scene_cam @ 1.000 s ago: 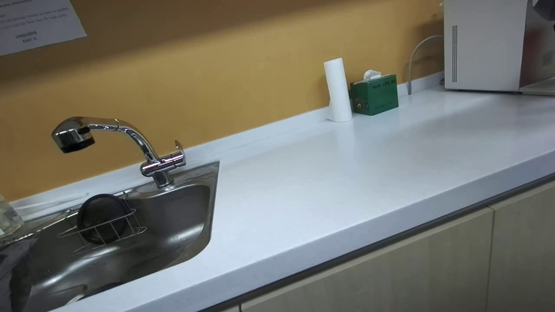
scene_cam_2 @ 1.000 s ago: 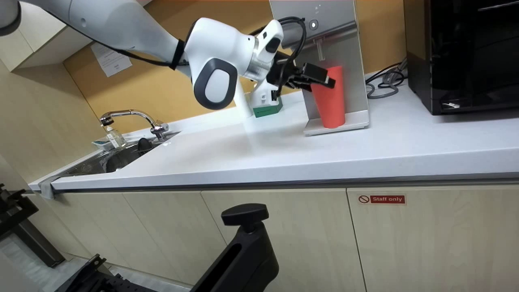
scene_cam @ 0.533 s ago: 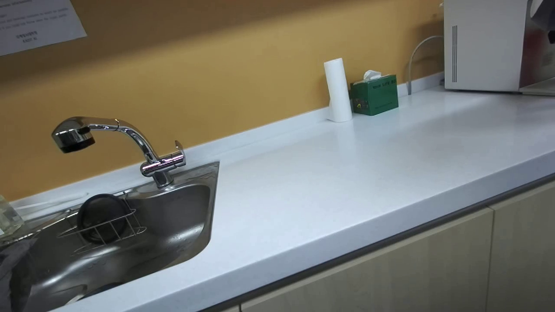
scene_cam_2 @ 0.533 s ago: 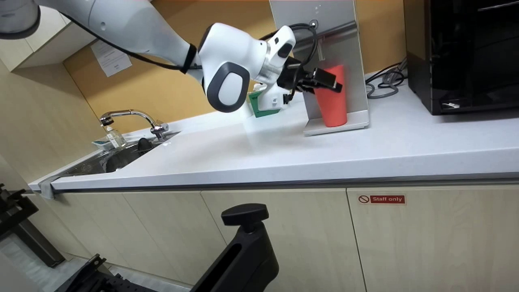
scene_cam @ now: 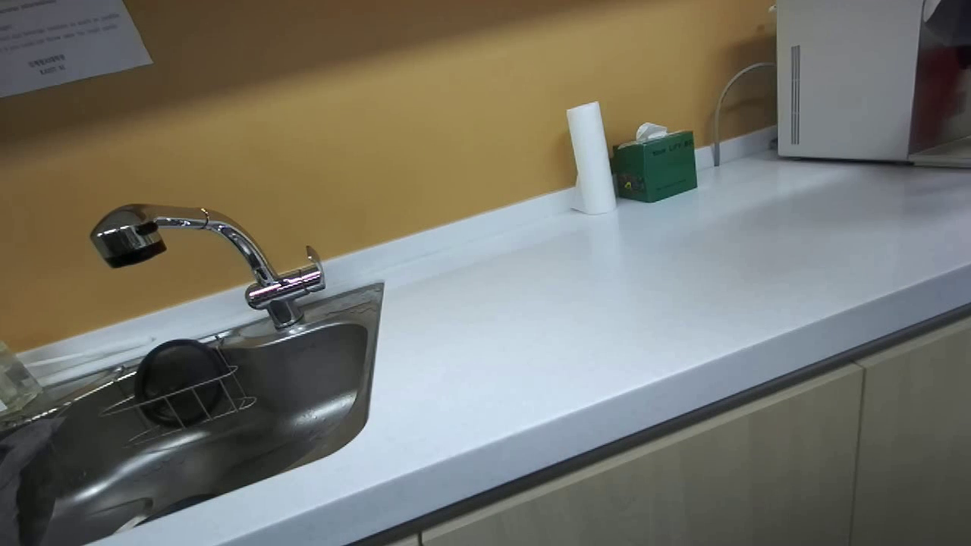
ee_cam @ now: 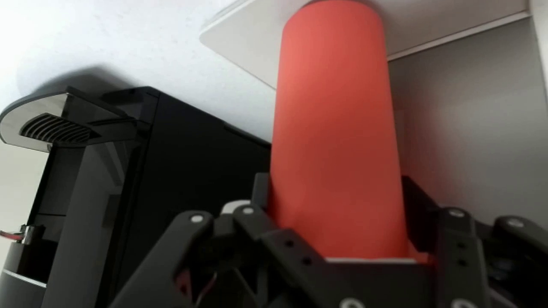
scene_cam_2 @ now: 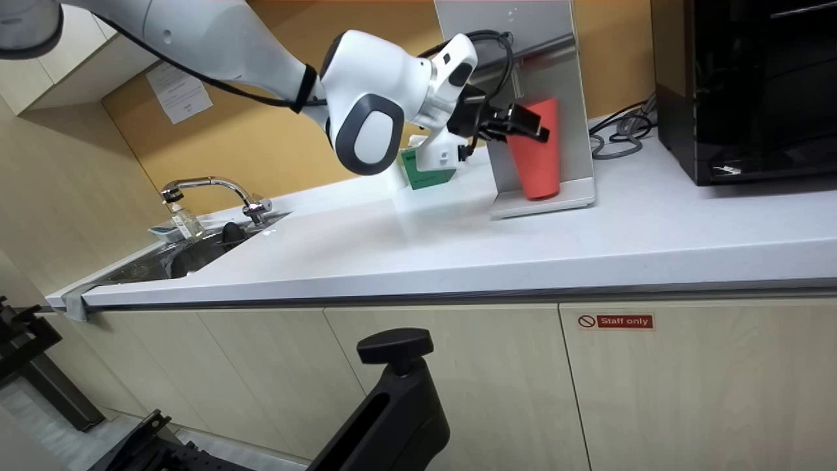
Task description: Move the pink cup to the left
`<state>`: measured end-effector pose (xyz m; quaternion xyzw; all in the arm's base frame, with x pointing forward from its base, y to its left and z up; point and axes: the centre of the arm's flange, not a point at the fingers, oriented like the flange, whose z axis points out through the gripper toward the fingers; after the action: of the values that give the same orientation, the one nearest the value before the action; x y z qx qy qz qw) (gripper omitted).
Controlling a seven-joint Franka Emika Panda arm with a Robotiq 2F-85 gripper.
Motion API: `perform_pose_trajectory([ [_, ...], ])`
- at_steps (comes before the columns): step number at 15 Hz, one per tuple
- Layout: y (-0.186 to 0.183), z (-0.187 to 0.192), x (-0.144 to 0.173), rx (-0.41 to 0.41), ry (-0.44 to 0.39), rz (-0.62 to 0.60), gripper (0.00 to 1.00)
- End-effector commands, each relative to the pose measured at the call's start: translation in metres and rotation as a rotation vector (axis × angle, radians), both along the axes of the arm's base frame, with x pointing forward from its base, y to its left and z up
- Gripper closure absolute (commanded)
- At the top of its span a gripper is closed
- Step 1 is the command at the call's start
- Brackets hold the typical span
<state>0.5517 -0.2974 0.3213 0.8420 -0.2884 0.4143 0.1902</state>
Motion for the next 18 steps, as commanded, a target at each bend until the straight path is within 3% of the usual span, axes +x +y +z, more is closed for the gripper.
perform_pose_trajectory([
  [1,0.026,0.017,-0.039,0.047,-0.009,0.027,0.52],
  [10,0.107,0.029,-0.103,0.138,0.038,0.187,0.52],
  [14,0.152,0.028,-0.105,0.085,0.046,0.304,0.52],
  [18,0.172,0.022,-0.094,0.04,0.056,0.378,0.52],
])
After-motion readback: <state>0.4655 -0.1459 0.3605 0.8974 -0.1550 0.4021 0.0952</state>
